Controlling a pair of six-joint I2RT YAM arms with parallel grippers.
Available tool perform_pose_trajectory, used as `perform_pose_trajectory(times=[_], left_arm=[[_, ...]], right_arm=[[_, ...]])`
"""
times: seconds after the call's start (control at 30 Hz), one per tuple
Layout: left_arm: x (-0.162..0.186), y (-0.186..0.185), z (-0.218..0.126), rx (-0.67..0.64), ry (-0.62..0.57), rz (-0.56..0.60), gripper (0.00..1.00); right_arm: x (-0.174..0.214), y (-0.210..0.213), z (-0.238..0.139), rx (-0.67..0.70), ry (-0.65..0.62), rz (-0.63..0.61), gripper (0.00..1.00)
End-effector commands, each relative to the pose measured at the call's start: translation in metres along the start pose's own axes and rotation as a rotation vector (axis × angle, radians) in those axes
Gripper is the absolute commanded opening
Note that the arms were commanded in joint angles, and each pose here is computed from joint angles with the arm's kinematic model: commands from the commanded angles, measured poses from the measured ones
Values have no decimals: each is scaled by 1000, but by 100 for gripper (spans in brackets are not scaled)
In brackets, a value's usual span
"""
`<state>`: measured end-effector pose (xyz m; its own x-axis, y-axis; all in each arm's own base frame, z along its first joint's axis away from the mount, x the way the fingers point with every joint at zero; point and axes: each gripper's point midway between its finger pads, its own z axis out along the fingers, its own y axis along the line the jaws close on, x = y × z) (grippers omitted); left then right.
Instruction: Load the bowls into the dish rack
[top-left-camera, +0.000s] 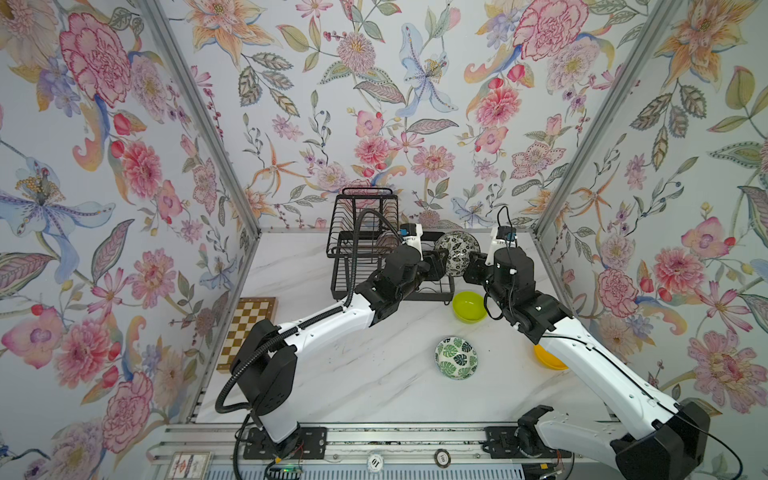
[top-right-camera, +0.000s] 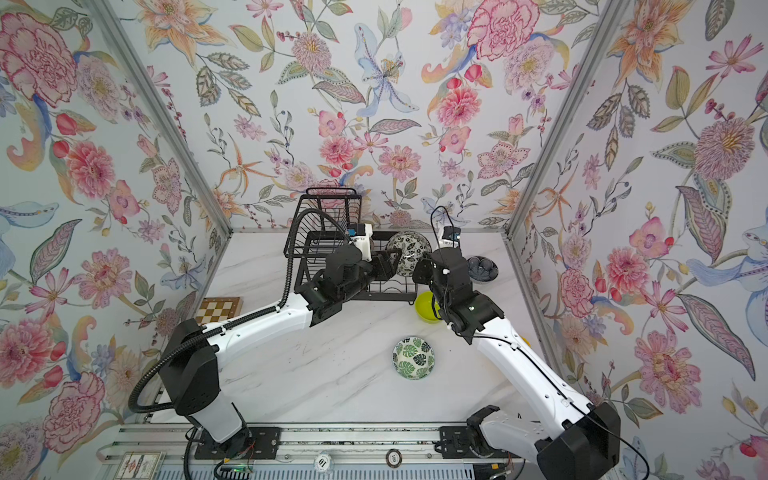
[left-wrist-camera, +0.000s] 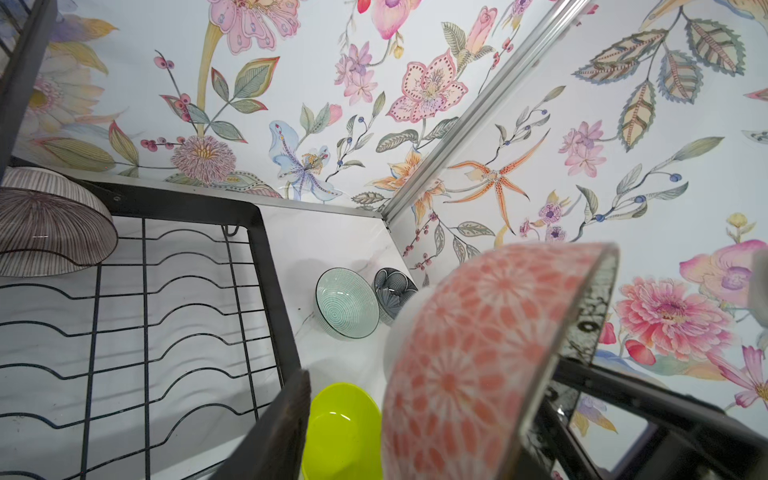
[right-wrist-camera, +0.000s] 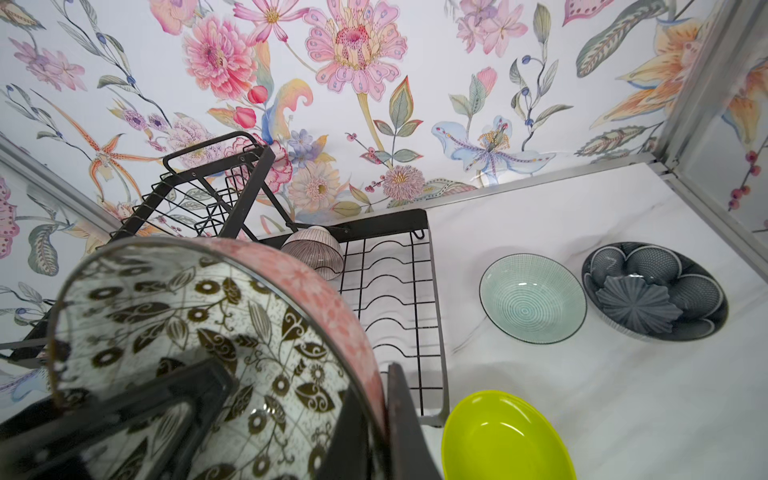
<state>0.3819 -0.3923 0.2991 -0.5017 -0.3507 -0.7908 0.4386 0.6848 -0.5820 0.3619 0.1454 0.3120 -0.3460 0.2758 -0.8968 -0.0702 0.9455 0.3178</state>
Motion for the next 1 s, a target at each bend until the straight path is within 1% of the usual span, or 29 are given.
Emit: perform_pose_trajectory(times=[0.0,0.03,0.13,0.17,0.2,0.23,0.33,0.43,0.57,0.73,0.8,0.83,0.9,0.97], left_arm=[[-7,-4,2,13,-4,0,42],[-6,-3,3,10,-2,0,38],[-5,-2,5,10,4,5,32],[-4,-2,6,8,5,6,27],[-3,-1,7,6,7,7,19],[-4,-1,8,5,7,9,13],[-3,-1,10,3,9,19,10],[-4,-1,12,-7,12,33,0],[-6,0,16,-23,9,54,0],[-8,3,21,-54,3,81,0],[-11,5,24,-74,1,99,0],[-12,6,25,-82,-7,110,0],[-18,9,26,-110,-32,150,0],[-26,11,26,-138,-54,206,0]], right_arm=[[-31,4,-7,-11,-124,45,0],[-28,3,-5,-5,-115,44,0],[-21,4,-2,-13,-102,49,0],[-19,4,-1,-17,-100,54,0],[-18,3,0,-18,-101,61,0],[-15,1,1,-12,-97,67,0],[-7,-1,5,-3,-77,76,0],[2,-3,10,0,-46,86,6],[12,-10,14,8,-10,114,16],[13,-15,14,-24,19,176,35],[13,-17,13,-36,44,204,44],[12,-20,12,-33,48,217,46],[9,-24,9,-41,52,248,53],[4,-25,4,-61,50,276,62]])
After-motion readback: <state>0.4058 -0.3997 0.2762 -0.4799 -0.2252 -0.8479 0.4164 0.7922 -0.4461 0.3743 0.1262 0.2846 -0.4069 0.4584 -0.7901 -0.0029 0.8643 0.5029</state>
